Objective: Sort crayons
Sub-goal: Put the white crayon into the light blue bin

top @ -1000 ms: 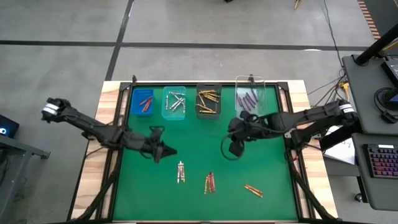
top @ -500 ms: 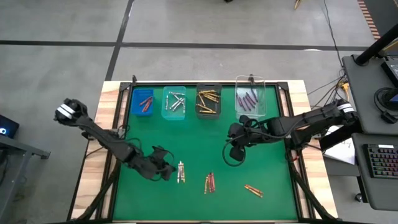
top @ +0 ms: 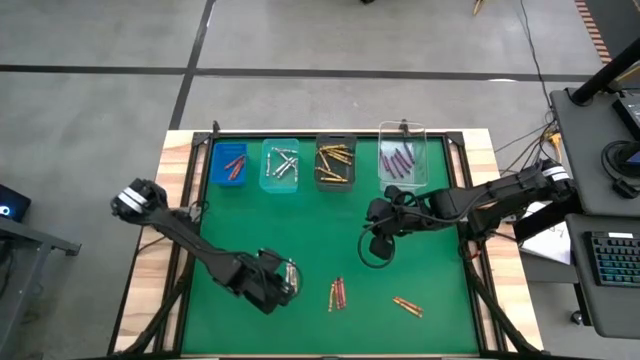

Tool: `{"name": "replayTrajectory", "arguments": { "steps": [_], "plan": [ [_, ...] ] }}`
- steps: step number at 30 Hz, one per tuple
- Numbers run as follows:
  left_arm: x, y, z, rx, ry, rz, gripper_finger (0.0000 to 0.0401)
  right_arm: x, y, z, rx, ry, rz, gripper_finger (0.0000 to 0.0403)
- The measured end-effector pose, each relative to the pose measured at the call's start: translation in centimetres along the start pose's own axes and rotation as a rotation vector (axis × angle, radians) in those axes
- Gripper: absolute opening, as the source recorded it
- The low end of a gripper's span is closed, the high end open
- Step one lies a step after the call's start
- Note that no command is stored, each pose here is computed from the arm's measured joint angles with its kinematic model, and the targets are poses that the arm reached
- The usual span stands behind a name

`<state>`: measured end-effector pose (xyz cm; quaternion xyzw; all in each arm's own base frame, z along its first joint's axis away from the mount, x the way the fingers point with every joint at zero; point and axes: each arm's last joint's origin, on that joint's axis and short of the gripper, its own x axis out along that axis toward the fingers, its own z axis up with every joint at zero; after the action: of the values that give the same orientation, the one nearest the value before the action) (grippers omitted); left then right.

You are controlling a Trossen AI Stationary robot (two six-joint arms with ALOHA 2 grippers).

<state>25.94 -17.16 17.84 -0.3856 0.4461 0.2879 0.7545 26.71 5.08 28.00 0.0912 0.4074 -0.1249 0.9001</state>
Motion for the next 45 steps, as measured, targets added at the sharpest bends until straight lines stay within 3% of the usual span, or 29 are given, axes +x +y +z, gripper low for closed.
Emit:
{"name": "replayTrajectory", "arguments": {
  "steps": [10,20,45],
  "plan": [
    [2.5,-0.7,-0.8,-0.006,-0.028,0.074,0.0068,0.0,0.0,0.0,0.008,-0.002,0.001,0.0084],
    [2.6,-0.7,-0.6,-0.003,-0.11,0.073,0.0119,0.0,0.1,0.2,0.021,-0.019,0.009,0.0084],
    [4.6,0.0,-1.3,0.044,-0.103,0.169,0.0117,0.0,0.1,0.2,0.024,-0.027,0.013,0.0084]
  ]
}}
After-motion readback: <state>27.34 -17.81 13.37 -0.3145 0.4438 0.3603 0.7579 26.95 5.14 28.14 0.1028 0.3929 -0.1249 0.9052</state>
